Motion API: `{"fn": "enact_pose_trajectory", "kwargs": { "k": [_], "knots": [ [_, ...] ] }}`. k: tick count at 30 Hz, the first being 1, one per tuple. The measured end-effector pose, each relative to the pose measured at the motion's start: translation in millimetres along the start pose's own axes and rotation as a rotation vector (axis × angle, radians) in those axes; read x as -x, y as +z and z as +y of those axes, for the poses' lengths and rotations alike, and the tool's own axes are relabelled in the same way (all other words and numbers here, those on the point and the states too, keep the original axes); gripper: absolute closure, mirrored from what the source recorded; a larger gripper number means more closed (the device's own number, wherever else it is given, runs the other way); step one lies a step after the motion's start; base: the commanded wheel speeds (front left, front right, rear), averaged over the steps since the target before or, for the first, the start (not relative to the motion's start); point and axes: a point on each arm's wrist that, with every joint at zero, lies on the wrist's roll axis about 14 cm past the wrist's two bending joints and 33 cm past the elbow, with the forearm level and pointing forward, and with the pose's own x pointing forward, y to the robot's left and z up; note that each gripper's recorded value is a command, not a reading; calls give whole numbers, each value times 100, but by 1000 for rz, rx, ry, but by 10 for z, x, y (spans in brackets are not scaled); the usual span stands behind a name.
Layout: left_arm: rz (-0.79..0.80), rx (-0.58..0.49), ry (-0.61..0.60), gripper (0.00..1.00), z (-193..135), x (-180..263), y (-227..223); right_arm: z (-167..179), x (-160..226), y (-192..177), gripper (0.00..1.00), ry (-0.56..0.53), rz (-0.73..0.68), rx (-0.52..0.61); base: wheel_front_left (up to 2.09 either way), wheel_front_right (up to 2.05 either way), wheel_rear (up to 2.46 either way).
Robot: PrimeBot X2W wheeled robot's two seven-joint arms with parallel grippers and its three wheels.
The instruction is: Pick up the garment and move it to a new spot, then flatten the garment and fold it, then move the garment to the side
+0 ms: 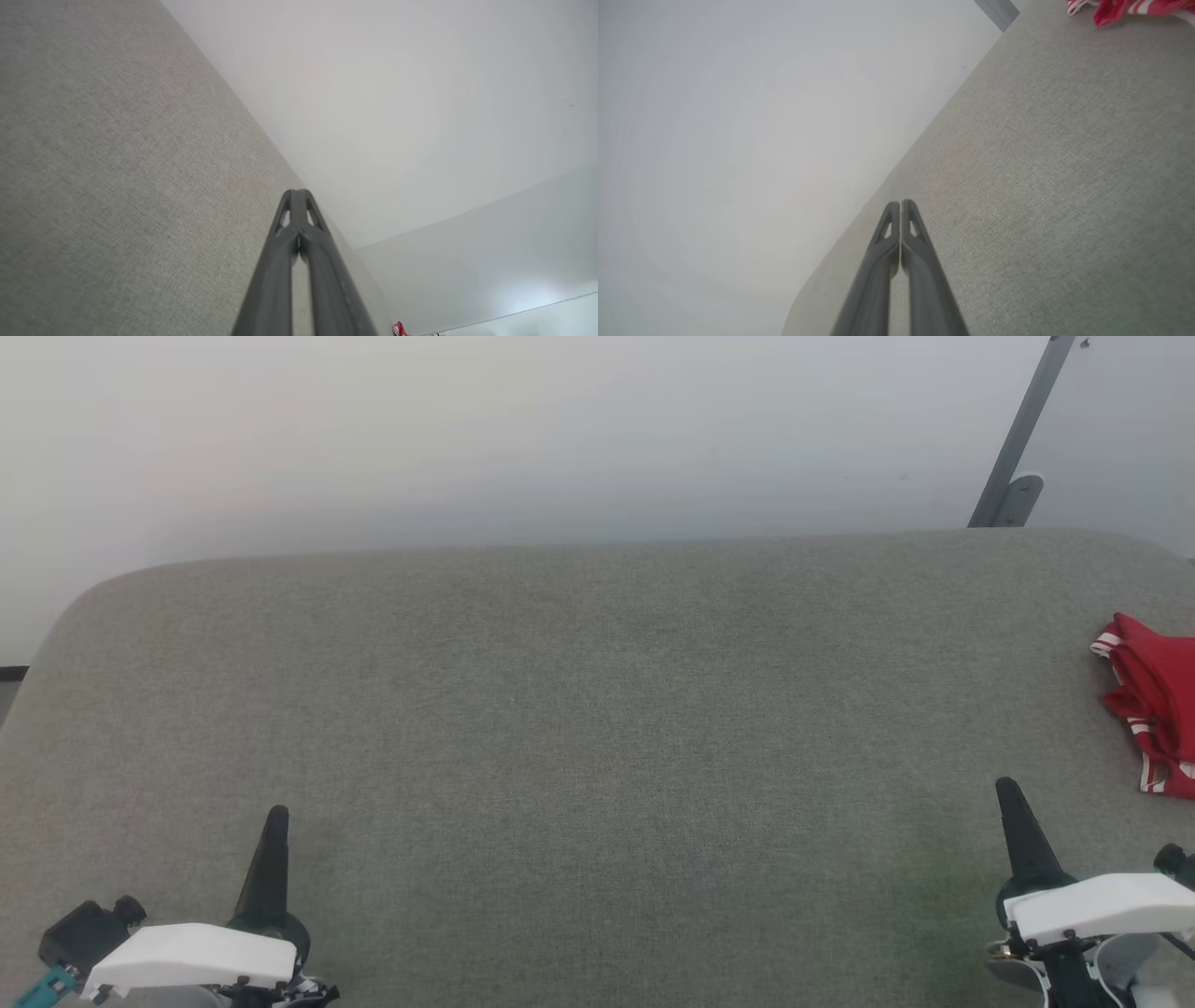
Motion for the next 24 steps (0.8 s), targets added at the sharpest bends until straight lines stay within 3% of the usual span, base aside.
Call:
{"fn": "enact_pose_trajectory", "kwargs": {
  "k": [24],
  "knots": [
    [34, 218, -20, 100, -111, -61, -99, 109, -20, -46, 100, 23, 16, -239, 0, 0, 0]
  ]
}}
